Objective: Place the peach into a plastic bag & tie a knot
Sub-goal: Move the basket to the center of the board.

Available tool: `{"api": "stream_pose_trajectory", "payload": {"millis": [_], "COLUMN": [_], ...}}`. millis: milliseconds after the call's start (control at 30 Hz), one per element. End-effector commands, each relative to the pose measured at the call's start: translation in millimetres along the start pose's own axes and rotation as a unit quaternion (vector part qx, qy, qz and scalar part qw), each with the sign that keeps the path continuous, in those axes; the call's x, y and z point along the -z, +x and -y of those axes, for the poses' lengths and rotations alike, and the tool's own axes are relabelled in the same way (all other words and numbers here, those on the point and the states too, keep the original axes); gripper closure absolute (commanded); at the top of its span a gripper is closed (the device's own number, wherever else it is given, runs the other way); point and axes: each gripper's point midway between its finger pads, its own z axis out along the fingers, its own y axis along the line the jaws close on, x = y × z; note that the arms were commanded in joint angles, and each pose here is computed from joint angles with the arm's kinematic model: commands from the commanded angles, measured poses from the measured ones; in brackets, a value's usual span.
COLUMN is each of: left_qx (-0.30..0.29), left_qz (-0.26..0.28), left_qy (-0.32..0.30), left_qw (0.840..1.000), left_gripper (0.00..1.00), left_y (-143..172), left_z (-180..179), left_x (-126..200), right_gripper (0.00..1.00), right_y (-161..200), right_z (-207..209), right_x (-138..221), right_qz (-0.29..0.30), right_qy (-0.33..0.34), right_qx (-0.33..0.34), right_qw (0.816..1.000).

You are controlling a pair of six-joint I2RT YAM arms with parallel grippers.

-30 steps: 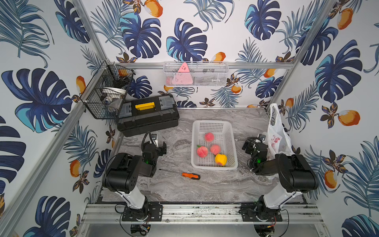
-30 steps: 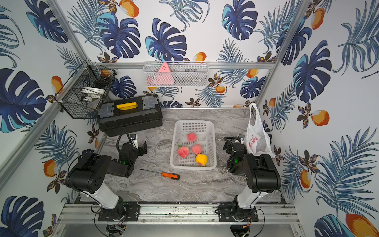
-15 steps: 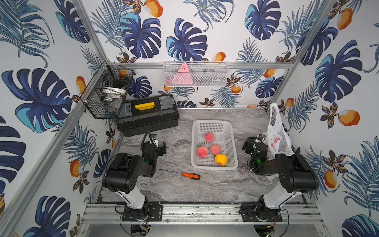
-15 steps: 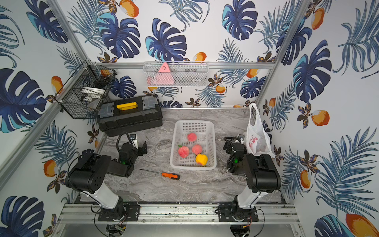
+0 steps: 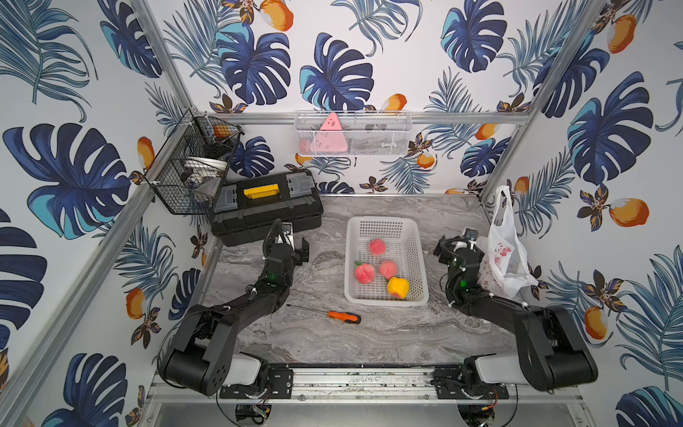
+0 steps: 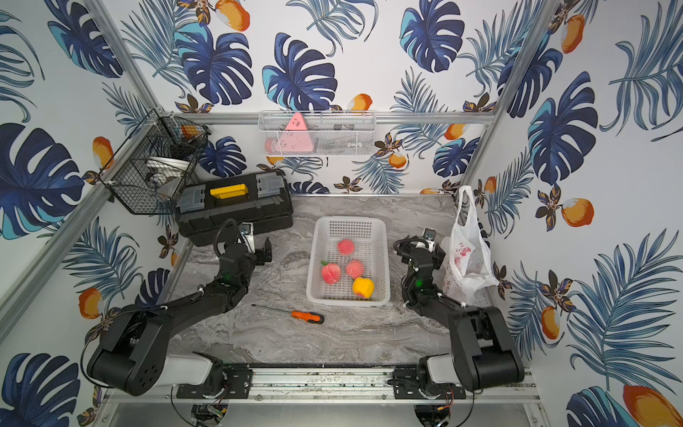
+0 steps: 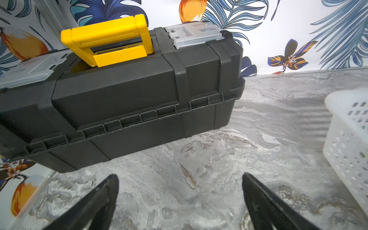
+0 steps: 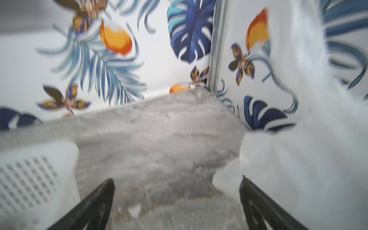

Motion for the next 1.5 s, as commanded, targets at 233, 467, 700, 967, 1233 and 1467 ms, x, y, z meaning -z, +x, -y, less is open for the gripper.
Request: {"api": "stream_pose_trajectory", "payload": {"millis": [233, 467, 700, 967, 1233, 1467], "left_qx": [0.191, 0.106, 0.064, 0.057, 0.062, 0.062], "left_qz": [-0.090, -0.153, -0.221, -0.251, -0.262, -0.259], "left_qy": [0.046, 0.185, 0.226, 0.255, 0.256, 0.249], "left_qw": [0.976, 0.965, 0.947, 0.932, 0.928, 0.931], "left_gripper": [0.01, 0.17, 0.19, 0.21, 0.24, 0.27], "left_y": [-69.6, -71.8, -30.5, -17.9, -17.0, -24.9], "left_z": [42.2, 84.5, 129.7, 156.4, 155.9, 151.1], "left_x": [32.3, 58.2, 85.0, 89.9, 93.1, 95.8], "right_gripper": [0.06, 0.06, 0.06, 0.24, 0.58, 0.62], "right_y": [-5.3, 9.1, 79.5, 136.0, 149.4, 162.5], "right_z": [-50.5, -46.1, -34.4, -64.7, -119.8, -185.5], "right_x": [51.4, 104.2, 134.8, 139.8, 123.8, 108.3], "right_qz": [-0.315, -0.412, -0.542, -0.601, -0.601, -0.594], "right_qy": [-0.061, -0.090, -0.057, -0.088, -0.133, -0.155], "right_qx": [-0.110, -0.102, -0.046, -0.061, -0.118, -0.133], "right_qw": [0.941, 0.901, 0.837, 0.792, 0.779, 0.778]}}
